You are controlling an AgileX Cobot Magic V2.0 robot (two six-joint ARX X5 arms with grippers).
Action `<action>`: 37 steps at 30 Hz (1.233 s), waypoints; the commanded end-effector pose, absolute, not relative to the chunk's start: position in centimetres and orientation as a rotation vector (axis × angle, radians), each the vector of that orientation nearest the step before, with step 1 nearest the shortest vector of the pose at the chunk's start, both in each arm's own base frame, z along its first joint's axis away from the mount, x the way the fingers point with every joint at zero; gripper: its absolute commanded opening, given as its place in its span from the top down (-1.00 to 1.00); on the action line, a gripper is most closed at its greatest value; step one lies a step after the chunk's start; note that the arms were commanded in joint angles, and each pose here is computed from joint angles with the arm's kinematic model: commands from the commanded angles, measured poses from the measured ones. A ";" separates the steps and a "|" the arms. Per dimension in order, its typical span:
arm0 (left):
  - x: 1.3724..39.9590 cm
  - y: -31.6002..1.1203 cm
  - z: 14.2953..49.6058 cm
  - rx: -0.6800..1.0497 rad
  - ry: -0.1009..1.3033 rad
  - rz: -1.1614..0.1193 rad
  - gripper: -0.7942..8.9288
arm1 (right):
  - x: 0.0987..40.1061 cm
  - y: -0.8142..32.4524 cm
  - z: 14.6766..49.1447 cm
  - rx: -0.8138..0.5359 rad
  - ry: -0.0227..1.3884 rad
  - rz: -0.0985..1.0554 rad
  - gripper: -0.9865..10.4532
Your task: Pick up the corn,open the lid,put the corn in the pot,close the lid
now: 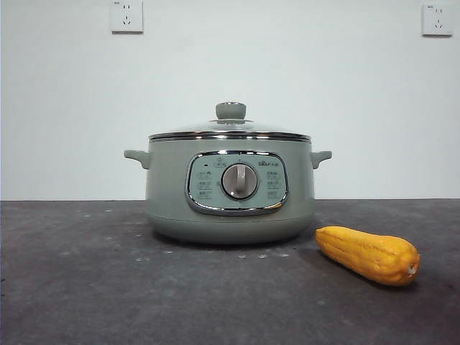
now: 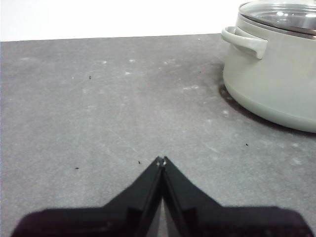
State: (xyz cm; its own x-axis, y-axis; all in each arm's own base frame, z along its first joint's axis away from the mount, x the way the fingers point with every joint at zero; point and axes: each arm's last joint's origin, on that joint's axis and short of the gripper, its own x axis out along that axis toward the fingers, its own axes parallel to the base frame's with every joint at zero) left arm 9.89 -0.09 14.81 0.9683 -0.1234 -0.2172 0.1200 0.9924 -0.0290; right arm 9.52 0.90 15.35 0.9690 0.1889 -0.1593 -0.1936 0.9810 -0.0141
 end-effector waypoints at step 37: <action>7.9 -0.9 33.0 -0.131 0.370 -0.379 0.85 | 8.6 1.4 34.2 0.074 0.422 0.371 0.85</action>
